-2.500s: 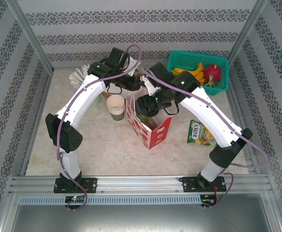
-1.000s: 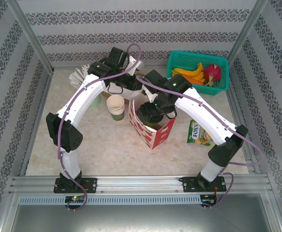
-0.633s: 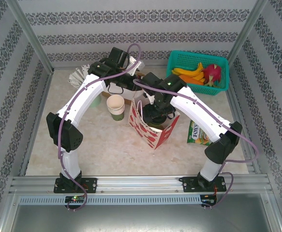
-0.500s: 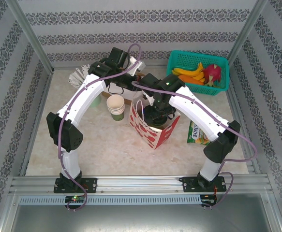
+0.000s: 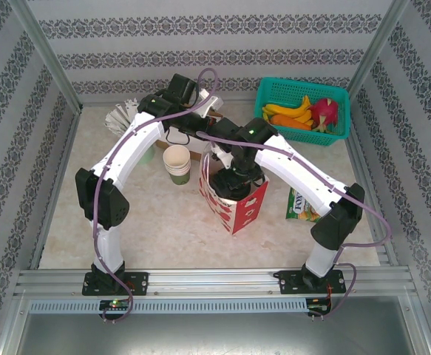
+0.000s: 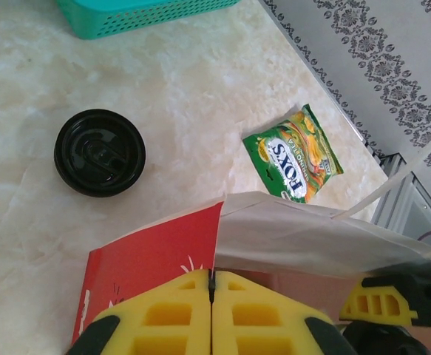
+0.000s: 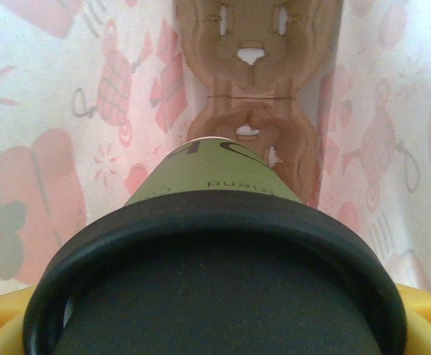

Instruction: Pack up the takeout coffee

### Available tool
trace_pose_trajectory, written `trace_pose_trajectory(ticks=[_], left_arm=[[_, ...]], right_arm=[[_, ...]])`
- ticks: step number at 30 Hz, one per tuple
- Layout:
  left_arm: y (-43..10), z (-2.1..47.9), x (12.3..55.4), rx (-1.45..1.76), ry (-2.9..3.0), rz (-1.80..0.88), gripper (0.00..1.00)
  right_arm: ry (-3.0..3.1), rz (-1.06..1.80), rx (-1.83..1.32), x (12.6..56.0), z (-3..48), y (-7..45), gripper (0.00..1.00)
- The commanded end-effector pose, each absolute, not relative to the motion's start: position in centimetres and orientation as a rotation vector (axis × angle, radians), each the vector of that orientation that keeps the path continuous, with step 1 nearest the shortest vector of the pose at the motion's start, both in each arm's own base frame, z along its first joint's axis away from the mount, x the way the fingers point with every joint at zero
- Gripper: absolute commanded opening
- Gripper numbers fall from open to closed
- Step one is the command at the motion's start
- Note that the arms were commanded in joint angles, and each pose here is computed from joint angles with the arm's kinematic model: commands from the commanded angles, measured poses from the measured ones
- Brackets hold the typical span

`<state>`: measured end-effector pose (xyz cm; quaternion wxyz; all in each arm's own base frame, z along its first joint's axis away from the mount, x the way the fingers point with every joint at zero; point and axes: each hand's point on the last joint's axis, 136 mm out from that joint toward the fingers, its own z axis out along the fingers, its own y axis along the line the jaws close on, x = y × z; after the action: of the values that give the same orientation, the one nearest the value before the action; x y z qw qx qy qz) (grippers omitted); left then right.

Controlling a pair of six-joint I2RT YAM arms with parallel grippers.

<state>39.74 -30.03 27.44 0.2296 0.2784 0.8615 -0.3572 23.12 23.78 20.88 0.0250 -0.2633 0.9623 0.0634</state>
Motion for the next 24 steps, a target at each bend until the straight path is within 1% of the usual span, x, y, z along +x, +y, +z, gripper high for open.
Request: trace_pose_trajectory(ticks=[1, 2, 7, 8, 13, 15, 16, 18, 20, 24], left_arm=[[-29.7, 28.5, 39.3, 0.826, 2.331, -0.979, 0.20], [-29.5, 28.5, 39.1, 0.844, 2.330, -0.968, 0.25], [-28.8, 28.3, 37.8, 0.943, 2.321, -0.929, 0.45], [-28.7, 28.3, 37.6, 0.964, 2.320, -0.913, 0.48], [-27.6, 27.6, 37.4, 1.034, 2.328, -0.801, 0.55], [-27.2, 27.4, 37.8, 1.033, 2.328, -0.752, 0.56], [-27.1, 27.4, 38.0, 1.027, 2.328, -0.733, 0.54], [-27.2, 27.2, 38.3, 1.024, 2.327, -0.725, 0.48], [-27.3, 27.2, 38.4, 1.023, 2.323, -0.732, 0.39], [-27.5, 27.5, 38.2, 1.032, 2.309, -0.760, 0.29]], right_arm=[[2.958, 0.105, -0.700, 23.9, 21.5, 21.8, 0.72], [2.953, 0.106, -0.692, 24.0, 21.5, 21.8, 0.72], [2.944, 0.141, -0.684, 24.0, 21.4, 22.1, 0.72], [2.945, 0.140, -0.685, 24.1, 21.3, 22.1, 0.72], [2.951, 0.143, -0.683, 24.0, 21.2, 22.0, 0.72], [2.955, 0.144, -0.683, 24.0, 21.1, 21.9, 0.72], [2.957, 0.146, -0.686, 24.0, 21.1, 22.0, 0.72], [2.960, 0.145, -0.690, 24.1, 20.9, 22.1, 0.72], [2.964, 0.143, -0.694, 24.1, 20.8, 22.2, 0.72], [2.973, 0.140, -0.693, 24.1, 20.6, 22.2, 0.72]])
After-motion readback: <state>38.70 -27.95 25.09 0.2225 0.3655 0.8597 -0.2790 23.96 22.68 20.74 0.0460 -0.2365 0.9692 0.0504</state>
